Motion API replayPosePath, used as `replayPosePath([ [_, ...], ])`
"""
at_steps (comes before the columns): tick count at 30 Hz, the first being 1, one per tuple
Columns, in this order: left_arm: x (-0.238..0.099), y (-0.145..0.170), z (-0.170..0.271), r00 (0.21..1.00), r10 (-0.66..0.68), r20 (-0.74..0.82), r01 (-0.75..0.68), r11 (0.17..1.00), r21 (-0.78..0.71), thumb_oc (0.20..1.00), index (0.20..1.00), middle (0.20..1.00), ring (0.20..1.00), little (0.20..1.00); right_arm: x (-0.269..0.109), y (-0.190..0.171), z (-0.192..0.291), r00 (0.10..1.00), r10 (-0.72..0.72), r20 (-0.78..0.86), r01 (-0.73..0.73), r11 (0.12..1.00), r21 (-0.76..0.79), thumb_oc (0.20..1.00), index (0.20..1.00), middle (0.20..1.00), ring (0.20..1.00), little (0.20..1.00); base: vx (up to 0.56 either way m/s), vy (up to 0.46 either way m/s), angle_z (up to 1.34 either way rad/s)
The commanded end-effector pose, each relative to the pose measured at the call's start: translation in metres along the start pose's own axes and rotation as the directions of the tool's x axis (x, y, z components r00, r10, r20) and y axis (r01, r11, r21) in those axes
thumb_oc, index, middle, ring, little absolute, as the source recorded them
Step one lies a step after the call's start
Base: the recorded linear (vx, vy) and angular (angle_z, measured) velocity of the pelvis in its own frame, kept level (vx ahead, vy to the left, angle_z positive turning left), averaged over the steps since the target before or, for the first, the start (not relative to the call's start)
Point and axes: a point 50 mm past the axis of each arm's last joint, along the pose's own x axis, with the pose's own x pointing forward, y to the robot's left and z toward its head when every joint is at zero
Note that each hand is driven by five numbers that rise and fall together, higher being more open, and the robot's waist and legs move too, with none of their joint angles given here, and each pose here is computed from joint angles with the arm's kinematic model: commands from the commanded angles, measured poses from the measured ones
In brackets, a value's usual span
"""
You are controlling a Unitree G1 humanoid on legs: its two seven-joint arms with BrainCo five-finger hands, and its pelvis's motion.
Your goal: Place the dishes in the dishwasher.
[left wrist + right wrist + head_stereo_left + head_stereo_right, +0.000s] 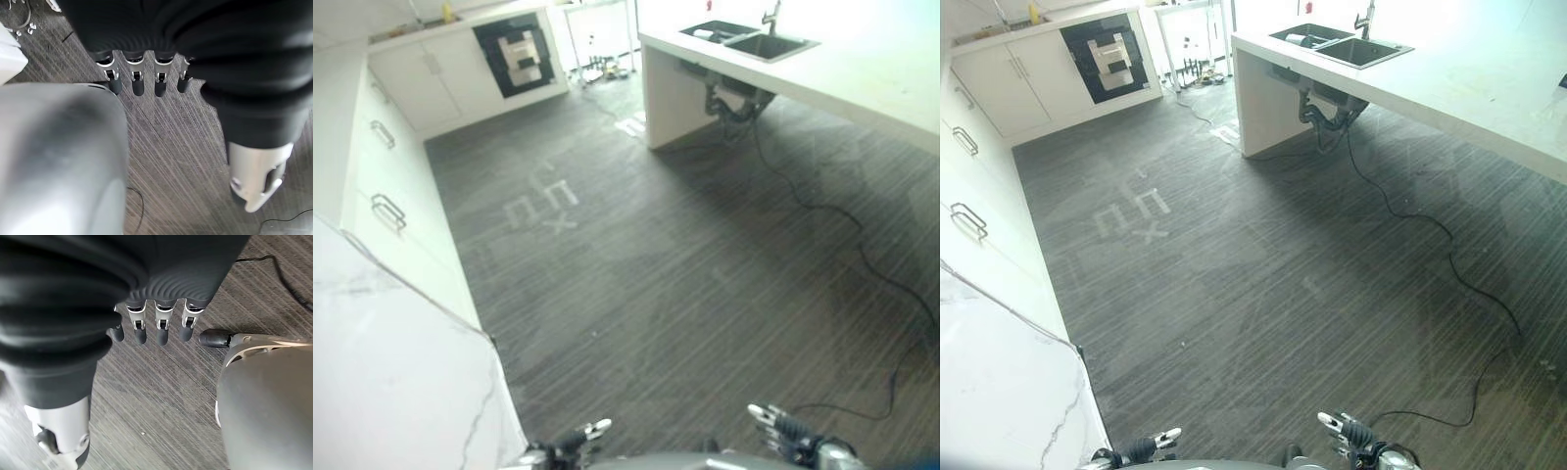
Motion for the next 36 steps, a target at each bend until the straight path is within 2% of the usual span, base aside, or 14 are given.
replayPosePath([
  [1,0.008,-0.013,0.023,0.998,-0.052,0.034,0.050,0.996,0.077,1.000,1.000,1.000,1.000,1.000,0.009,0.012,0.032,0.994,0.048,0.096,-0.046,0.998,-0.031,1.000,1.000,1.000,1.000,1.000,0.00,0.000,0.00],
  [6,0.008,-0.012,0.033,0.994,-0.002,0.111,-0.005,0.998,0.056,1.000,1.000,1.000,1.000,1.000,0.009,0.012,0.035,0.991,0.043,0.124,-0.037,0.998,-0.051,1.000,1.000,1.000,1.000,1.000,-0.02,-0.016,0.02],
  [8,0.009,-0.016,0.037,0.991,-0.023,0.132,0.012,0.996,0.089,1.000,1.000,1.000,1.000,1.000,0.009,0.012,0.040,0.987,0.028,0.156,-0.026,1.000,-0.012,1.000,1.000,1.000,1.000,1.000,-0.02,-0.080,0.11],
  [13,0.010,-0.017,0.048,0.975,0.068,0.212,-0.089,0.992,0.092,1.000,1.000,1.000,1.000,1.000,0.008,0.013,0.051,0.980,0.049,0.194,-0.046,0.999,-0.020,1.000,1.000,1.000,1.000,1.000,-0.01,-0.102,0.19],
  [14,0.006,-0.014,0.055,0.952,0.078,0.296,-0.097,0.994,0.051,1.000,1.000,1.000,1.000,1.000,0.006,0.010,0.055,0.976,0.047,0.212,-0.037,0.998,-0.051,1.000,1.000,1.000,1.000,1.000,0.05,-0.181,0.26],
  [17,0.003,-0.014,0.066,0.928,0.074,0.365,-0.096,0.994,0.042,1.000,1.000,1.000,1.000,1.000,0.004,0.006,0.058,0.975,0.038,0.218,-0.026,0.998,-0.059,1.000,1.000,1.000,1.000,1.000,0.08,-0.100,0.13],
  [25,0.003,-0.011,0.049,0.943,0.082,0.322,-0.085,0.996,-0.004,1.000,1.000,1.000,1.000,1.000,0.002,0.004,0.052,0.974,0.041,0.225,-0.019,0.995,-0.097,1.000,1.000,1.000,1.000,1.000,0.47,0.221,-0.19],
  [28,0.002,-0.006,0.046,0.945,0.092,0.313,-0.104,0.994,0.021,1.000,1.000,1.000,1.000,1.000,0.002,0.003,0.047,0.974,0.027,0.225,-0.012,0.998,-0.064,1.000,1.000,1.000,1.000,1.000,0.43,0.401,-0.08],
  [32,-0.001,-0.004,0.063,0.940,0.087,0.330,-0.118,0.990,0.076,1.000,1.000,1.000,1.000,1.000,0.002,0.007,0.053,0.959,0.019,0.282,-0.011,1.000,-0.029,1.000,1.000,1.000,1.000,1.000,0.33,0.372,-0.31],
  [36,-0.004,-0.002,0.075,0.925,0.102,0.367,-0.151,0.983,0.106,1.000,1.000,1.000,1.000,1.000,0.001,0.016,0.061,0.944,0.046,0.327,-0.022,0.997,-0.075,1.000,1.000,1.000,1.000,1.000,0.25,0.306,0.27],
])
